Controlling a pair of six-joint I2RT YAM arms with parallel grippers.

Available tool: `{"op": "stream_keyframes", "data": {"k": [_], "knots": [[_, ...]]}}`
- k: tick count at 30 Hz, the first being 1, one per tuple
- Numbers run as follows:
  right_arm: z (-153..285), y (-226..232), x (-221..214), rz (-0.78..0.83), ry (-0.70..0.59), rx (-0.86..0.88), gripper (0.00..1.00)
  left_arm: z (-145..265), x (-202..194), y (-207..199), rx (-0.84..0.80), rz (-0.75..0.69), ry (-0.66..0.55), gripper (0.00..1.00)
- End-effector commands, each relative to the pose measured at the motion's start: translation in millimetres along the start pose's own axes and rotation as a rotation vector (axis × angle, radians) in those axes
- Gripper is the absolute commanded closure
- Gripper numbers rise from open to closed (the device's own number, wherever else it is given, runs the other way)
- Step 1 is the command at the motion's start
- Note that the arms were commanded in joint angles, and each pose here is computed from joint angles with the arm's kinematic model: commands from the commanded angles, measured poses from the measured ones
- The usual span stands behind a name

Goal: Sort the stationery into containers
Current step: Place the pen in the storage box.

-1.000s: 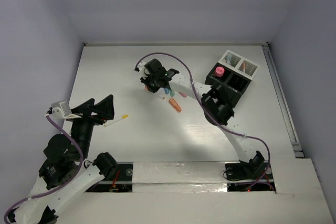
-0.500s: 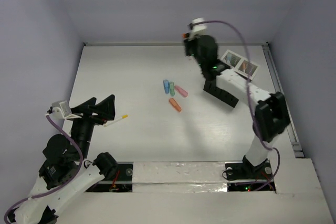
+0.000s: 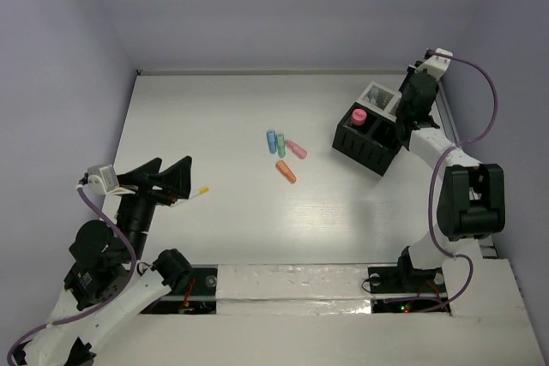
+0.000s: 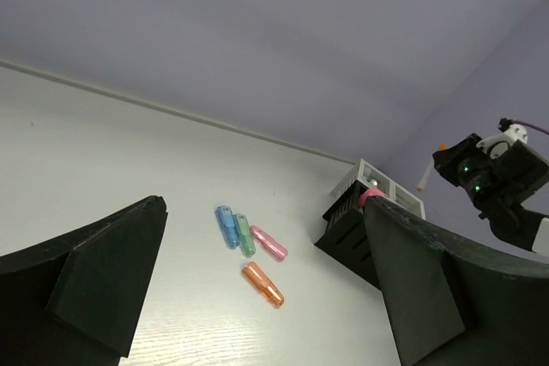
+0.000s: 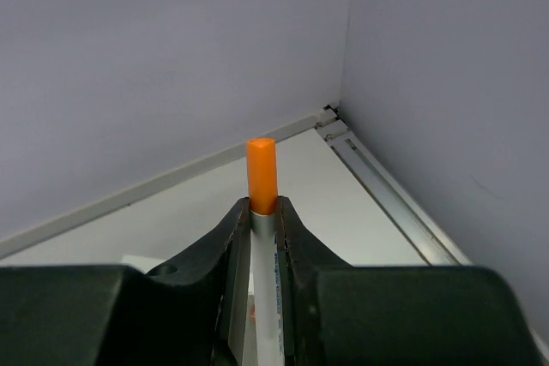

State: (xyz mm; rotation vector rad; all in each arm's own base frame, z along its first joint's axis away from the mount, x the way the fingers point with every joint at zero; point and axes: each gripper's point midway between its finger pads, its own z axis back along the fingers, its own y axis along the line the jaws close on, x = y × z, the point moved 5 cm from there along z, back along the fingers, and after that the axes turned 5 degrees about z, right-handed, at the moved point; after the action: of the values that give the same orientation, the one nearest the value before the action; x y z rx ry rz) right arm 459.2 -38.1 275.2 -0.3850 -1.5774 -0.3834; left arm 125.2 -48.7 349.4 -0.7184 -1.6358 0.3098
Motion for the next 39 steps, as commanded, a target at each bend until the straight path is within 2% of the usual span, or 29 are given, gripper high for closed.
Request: {"op": "stream_keyframes", "data": {"k": [1, 8, 12, 15, 16, 18, 19, 21, 22, 25, 28, 29, 30, 32, 33, 34, 35, 38, 39], "knots": [[-6.7, -8.6, 16.6, 0.016, -0.098, -0.055, 0.94, -0.7, 4.7, -5.8, -0.04, 0.01, -0.027, 0.01], [-11.8, -7.4, -22.2, 0.094, -0.027, -0.059, 0.94, -1.1, 3.8, -6.3, -0.044, 0.008, -0.024, 0.01], [-3.9, -10.0, -38.4, 0.068, -0.008, -0.056, 0.94, -1.7, 3.7, -6.8, -0.044, 0.009, -0.024, 0.01], [2.8, -13.1, -42.2, 0.049, 0.002, -0.057, 0.9, -2.9, 2.0, -6.5, -0.039, 0.005, -0.019, 0.01], [4.3, -13.7, -40.9, 0.046, 0.002, -0.056, 0.83, -3.5, 1.4, -6.9, -0.039, 0.003, -0.015, 0.01], [6.9, -15.0, -41.4, 0.049, 0.006, -0.054, 0.75, -3.9, 0.7, -6.9, -0.038, 0.002, -0.014, 0.01], [7.9, -15.7, -39.8, 0.045, 0.001, -0.054, 0.61, -3.9, 0.6, -7.0, -0.04, 0.002, -0.013, 0.01], [11.4, -17.3, -30.9, 0.034, -0.018, -0.051, 0.44, -4.0, 1.9, -6.2, -0.033, 0.001, -0.019, 0.01], [12.9, -15.6, -28.8, 0.007, -0.011, -0.039, 0.31, -4.5, 1.3, -6.1, -0.032, -0.002, -0.018, 0.01], [21.0, -5.2, -3.3, -0.044, -0.041, 0.036, 0.16, -5.3, 0.4, -6.1, -0.029, -0.002, -0.015, 0.01], [31.8, 22.6, 22.0, -0.092, -0.043, 0.193, 0.13, -6.9, -0.3, -5.1, -0.019, -0.01, -0.015, 0.01], [37.4, 41.4, 27.6, -0.098, -0.04, 0.345, 0.14, -7.2, -0.6, -5.0, -0.017, -0.011, -0.015, 0.01], [47.6, 62.4, 23.5, -0.1, 0.007, 0.457, 0.14, -8.1, -0.1, -4.1, -0.007, -0.015, -0.018, 0.01], [61.1, 100.1, 39.2, -0.093, 0.017, 0.659, 0.16, -9.3, -1.9, -2.8, 0.004, -0.02, -0.014, 0.01], [76.8, 124.7, 38.2, -0.066, 0.037, 0.821, 0.16, -9.9, -2.5, -2.2, 0.01, -0.021, -0.013, 0.01], [98.4, 156.7, 19.1, -0.029, 0.117, 0.944, 0.16, -11.1, -3.1, -1.3, 0.021, -0.027, -0.011, 0.01], [109.7, 177.4, 32.5, -0.018, 0.101, 1.03, 0.16, -11.4, -3.5, -0.8, 0.025, -0.029, -0.01, 0.01], [178.1, 249.2, 15.4, 0.035, 0.192, 1.414, 0.16, -12.8, -2.6, 1.7, 0.053, -0.029, -0.016, 0.01], [193.8, 264.4, 9.8, 0.038, 0.218, 1.49, 0.16, -13.3, -2.0, 2.1, 0.06, -0.028, -0.02, 0.01]]}}
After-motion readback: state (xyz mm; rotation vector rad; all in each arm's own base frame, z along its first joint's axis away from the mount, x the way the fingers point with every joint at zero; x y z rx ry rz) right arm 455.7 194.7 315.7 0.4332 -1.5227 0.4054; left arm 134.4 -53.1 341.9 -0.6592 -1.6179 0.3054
